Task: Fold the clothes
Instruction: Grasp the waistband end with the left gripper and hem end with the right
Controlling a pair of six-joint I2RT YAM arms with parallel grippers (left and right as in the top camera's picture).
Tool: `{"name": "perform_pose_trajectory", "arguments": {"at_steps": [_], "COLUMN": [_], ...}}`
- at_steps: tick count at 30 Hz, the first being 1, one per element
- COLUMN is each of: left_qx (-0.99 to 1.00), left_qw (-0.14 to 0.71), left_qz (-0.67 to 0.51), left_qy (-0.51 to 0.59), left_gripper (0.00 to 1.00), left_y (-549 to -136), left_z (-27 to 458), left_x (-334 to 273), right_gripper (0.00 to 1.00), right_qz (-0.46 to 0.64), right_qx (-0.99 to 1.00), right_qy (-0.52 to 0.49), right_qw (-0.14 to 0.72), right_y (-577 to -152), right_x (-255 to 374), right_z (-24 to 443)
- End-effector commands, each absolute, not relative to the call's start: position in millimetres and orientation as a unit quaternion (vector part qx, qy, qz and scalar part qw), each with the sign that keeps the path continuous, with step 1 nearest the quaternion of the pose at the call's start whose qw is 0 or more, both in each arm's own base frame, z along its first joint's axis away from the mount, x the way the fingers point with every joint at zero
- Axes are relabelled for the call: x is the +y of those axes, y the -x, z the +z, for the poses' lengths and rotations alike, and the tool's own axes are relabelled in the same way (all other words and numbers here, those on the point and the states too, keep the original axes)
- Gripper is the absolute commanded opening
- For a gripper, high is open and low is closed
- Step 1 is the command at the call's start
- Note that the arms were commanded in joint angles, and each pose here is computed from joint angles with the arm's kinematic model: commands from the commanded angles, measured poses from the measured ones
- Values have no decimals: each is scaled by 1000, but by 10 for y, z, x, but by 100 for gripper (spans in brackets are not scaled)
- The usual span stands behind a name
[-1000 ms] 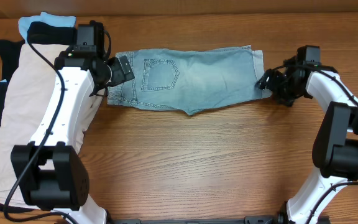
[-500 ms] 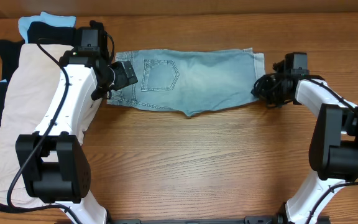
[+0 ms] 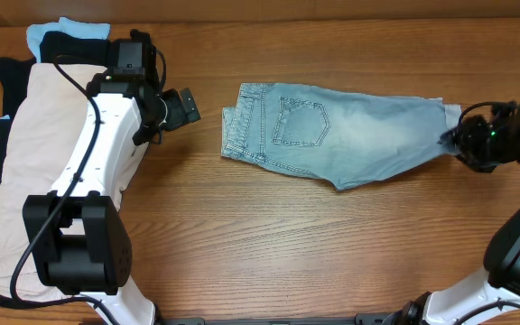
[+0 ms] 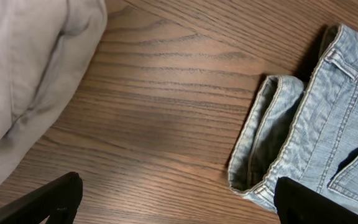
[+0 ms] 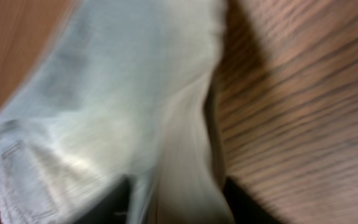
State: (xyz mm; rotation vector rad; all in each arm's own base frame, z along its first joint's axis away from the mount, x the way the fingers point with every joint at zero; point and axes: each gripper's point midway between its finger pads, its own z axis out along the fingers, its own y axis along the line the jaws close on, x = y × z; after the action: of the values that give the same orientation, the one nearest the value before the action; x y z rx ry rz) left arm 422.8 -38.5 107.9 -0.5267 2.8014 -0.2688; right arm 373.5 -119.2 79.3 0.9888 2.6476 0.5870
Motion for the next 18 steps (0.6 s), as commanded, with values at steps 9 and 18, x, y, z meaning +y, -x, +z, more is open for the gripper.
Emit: {"name": "perform_pose_trajectory", "arguments": {"at_steps": [9, 18], "left_qx": [977, 964], "left_qw": [112, 54], "left_qz": [-170, -241], "left_qy": [-58, -101], "left_gripper": [100, 100], "left_y": [-4148, -4146], "left_z": [800, 46], "left_x": [-1114, -1483], "right_gripper": [84, 84], "right_qz": [205, 196], "right_qx": [932, 944], "right_qy": [-238, -201], "right_qw": [179, 172], "right_y": [-3990, -4028], "right_x": [-979, -745], "right_z": [1698, 1748]}}
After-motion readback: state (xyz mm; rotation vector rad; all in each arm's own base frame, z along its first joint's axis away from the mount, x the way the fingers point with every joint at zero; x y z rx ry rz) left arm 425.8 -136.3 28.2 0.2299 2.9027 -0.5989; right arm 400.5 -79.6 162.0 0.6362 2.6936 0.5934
